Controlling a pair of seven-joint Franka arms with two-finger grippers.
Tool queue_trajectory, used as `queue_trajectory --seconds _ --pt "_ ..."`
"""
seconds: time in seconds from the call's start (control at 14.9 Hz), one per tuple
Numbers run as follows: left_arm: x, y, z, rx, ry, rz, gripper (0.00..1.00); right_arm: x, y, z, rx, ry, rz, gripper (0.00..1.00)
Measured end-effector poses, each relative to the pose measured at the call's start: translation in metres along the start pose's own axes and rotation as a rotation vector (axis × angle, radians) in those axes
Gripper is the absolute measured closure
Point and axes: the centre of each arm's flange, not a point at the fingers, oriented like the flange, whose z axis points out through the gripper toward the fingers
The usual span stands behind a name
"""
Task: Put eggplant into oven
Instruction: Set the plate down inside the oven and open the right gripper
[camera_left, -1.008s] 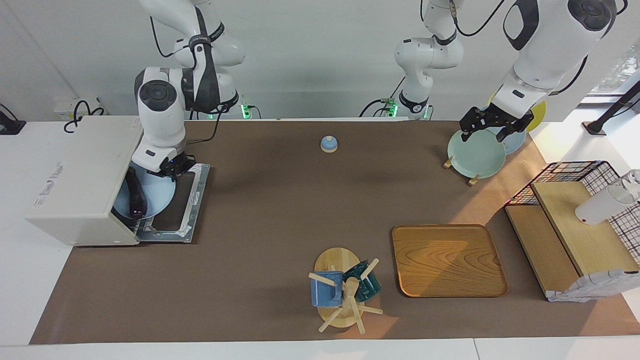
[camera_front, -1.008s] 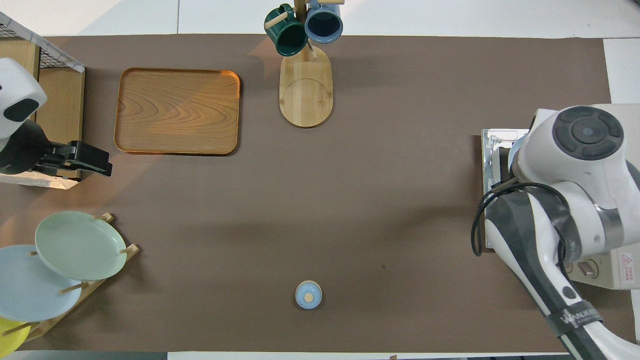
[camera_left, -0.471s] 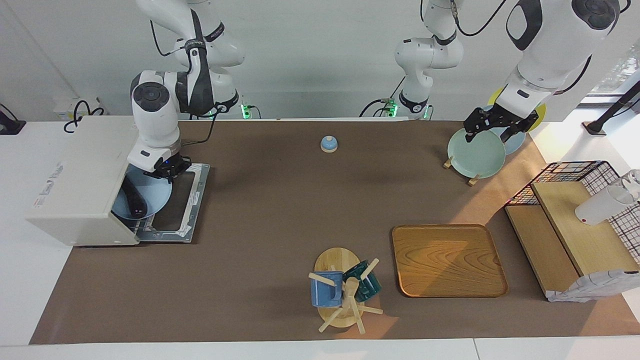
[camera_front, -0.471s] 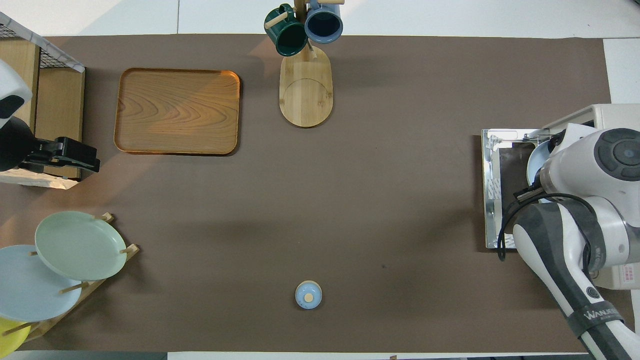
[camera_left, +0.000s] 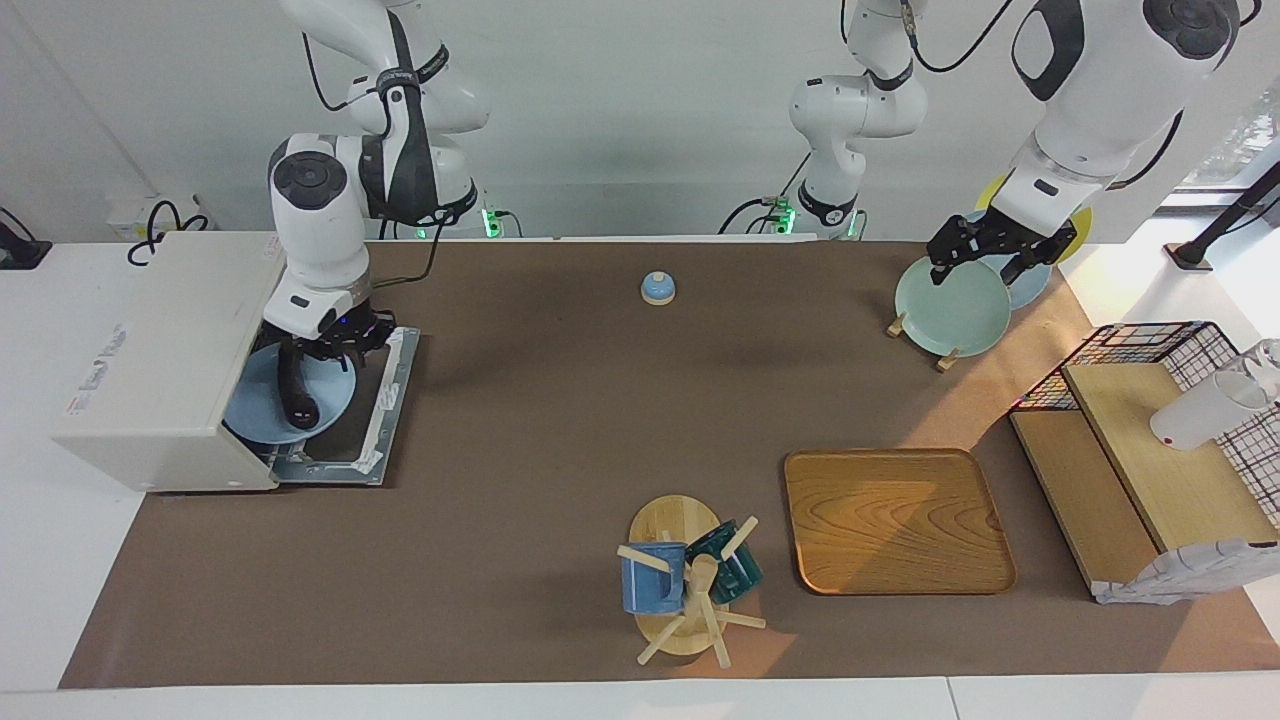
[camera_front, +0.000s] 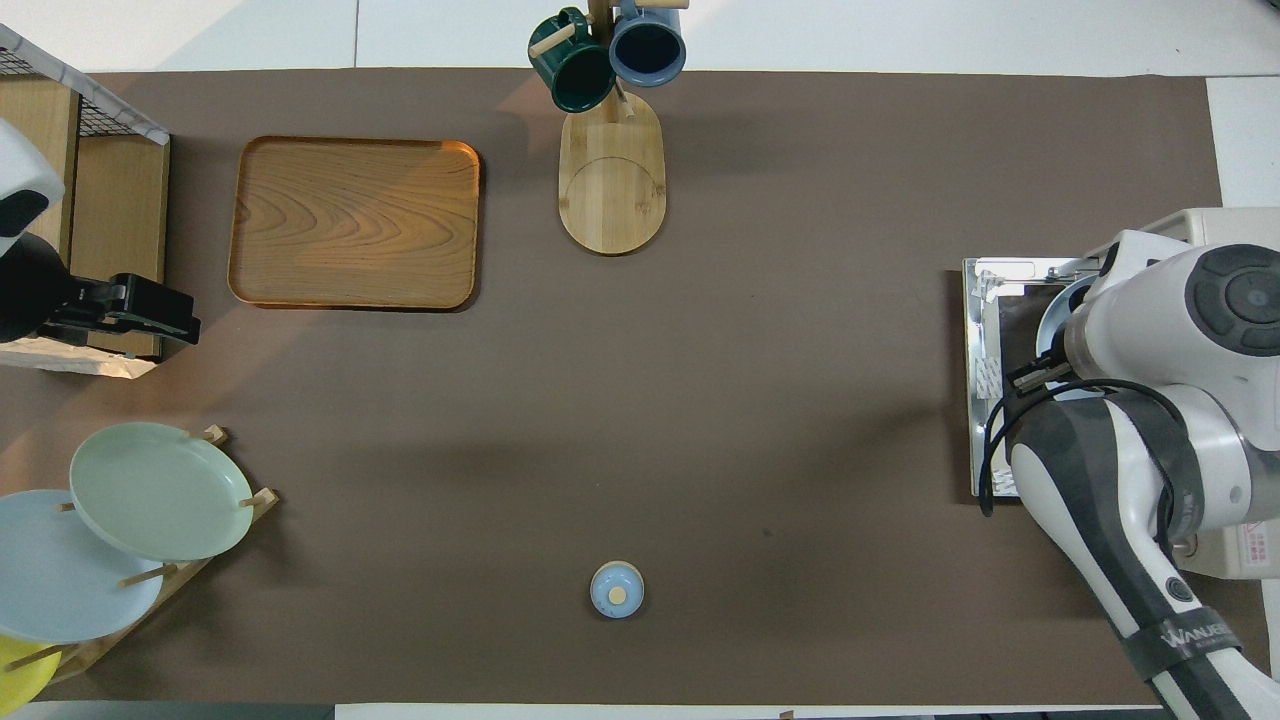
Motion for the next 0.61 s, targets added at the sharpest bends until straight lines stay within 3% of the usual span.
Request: queue_trajectory --seconds 0.07,0.34,0.61 --pt "0.0 0.0 0.0 0.0 0.0 0.0 0.0 0.007 -0.01 -0.003 0.017 0.02 0.014 0.98" --pt "0.0 0.0 0.0 0.0 0.0 -0.001 0.0 0.028 -0.031 0.04 0.039 0.054 0.084 0.99" --pt "0.0 0.0 0.0 0.0 0.0 -0.001 0.0 0.031 -0.035 0.088 0.057 0.023 0.112 0.99"
